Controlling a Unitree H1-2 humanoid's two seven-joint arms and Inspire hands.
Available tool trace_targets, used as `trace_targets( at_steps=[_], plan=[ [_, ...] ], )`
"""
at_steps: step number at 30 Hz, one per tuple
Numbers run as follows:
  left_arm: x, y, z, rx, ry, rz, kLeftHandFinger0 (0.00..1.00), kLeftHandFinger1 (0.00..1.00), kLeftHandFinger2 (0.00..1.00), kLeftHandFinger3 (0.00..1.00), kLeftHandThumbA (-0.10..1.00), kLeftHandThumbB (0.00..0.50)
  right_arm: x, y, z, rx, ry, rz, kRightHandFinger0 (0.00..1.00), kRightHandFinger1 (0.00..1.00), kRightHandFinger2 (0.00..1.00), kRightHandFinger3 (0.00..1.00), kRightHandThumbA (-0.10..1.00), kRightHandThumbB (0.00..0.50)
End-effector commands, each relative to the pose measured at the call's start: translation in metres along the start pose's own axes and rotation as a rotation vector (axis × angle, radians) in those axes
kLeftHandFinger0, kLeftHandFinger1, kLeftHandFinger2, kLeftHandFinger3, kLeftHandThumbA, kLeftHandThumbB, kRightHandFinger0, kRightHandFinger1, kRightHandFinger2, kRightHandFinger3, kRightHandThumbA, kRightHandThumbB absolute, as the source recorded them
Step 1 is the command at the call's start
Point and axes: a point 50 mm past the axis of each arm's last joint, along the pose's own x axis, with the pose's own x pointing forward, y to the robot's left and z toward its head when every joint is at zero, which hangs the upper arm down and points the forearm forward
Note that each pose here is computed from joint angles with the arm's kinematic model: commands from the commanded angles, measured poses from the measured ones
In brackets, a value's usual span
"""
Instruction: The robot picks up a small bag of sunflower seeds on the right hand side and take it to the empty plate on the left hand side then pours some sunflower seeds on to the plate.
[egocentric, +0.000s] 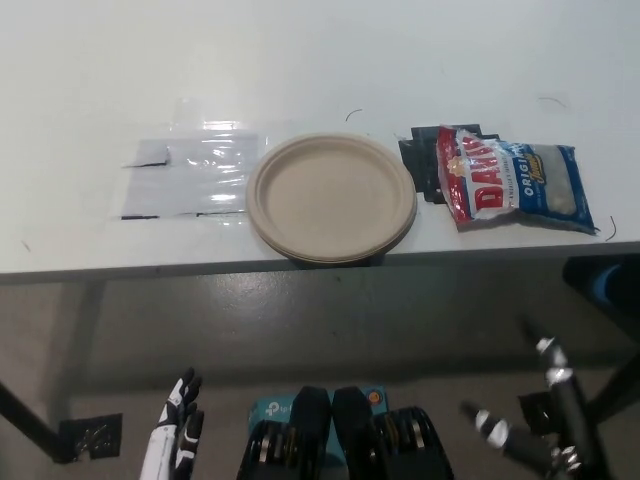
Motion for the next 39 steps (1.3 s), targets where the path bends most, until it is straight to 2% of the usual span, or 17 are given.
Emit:
trace_targets(
  at_steps=[1, 4, 6, 10, 14, 24, 25, 31, 39],
  plan=[
    [0.003, 0.003, 0.006, 0.020, -0.076, 0.023, 1.00, 1.00, 1.00, 1.00, 1.00, 0.129, 0.036, -0.035, 0.030, -0.256, -0.100, -0.024, 1.00, 1.00, 1.00, 1.00, 0.74, 0.186],
    [0.003, 0.003, 0.006, 0.018, -0.077, 0.024, 1.00, 1.00, 1.00, 1.00, 1.00, 0.137, 0.055, -0.049, 0.036, -0.364, -0.089, -0.015, 1.00, 1.00, 1.00, 1.00, 0.77, 0.254],
    [0.000, 0.003, 0.005, 0.027, -0.068, 0.027, 1.00, 1.00, 1.00, 1.00, 1.00, 0.136, 0.074, -0.060, 0.040, -0.408, -0.070, -0.010, 1.00, 1.00, 1.00, 1.00, 0.70, 0.292],
    [-0.001, 0.004, 0.004, 0.030, -0.063, 0.028, 1.00, 1.00, 1.00, 1.00, 1.00, 0.147, 0.099, -0.070, 0.044, -0.475, -0.051, -0.007, 1.00, 1.00, 1.00, 1.00, 0.67, 0.315],
    [-0.004, 0.004, 0.002, 0.030, -0.056, 0.027, 1.00, 1.00, 1.00, 1.00, 1.00, 0.143, 0.121, -0.078, 0.039, -0.554, 0.005, 0.000, 1.00, 1.00, 1.00, 1.00, 0.74, 0.348],
    [-0.012, 0.000, -0.002, 0.040, -0.039, 0.011, 1.00, 1.00, 1.00, 1.00, 1.00, 0.140, 0.162, -0.084, 0.022, -0.641, 0.129, 0.017, 1.00, 1.00, 1.00, 1.00, 0.77, 0.335],
    [-0.012, 0.000, -0.002, 0.039, -0.037, 0.010, 1.00, 1.00, 1.00, 1.00, 1.00, 0.142, 0.166, -0.084, 0.020, -0.650, 0.128, 0.018, 1.00, 1.00, 1.00, 1.00, 0.82, 0.348],
    [-0.016, 0.000, -0.003, 0.036, -0.037, 0.010, 1.00, 1.00, 1.00, 1.00, 1.00, 0.143, 0.179, -0.080, 0.017, -0.671, 0.134, 0.023, 1.00, 1.00, 1.00, 1.00, 0.86, 0.365],
    [-0.017, 0.000, -0.001, 0.042, -0.039, -0.001, 1.00, 1.00, 1.00, 1.00, 1.00, 0.158, 0.187, -0.076, 0.027, -0.669, 0.130, 0.022, 1.00, 1.00, 1.00, 1.00, 0.86, 0.343]
  ],
)
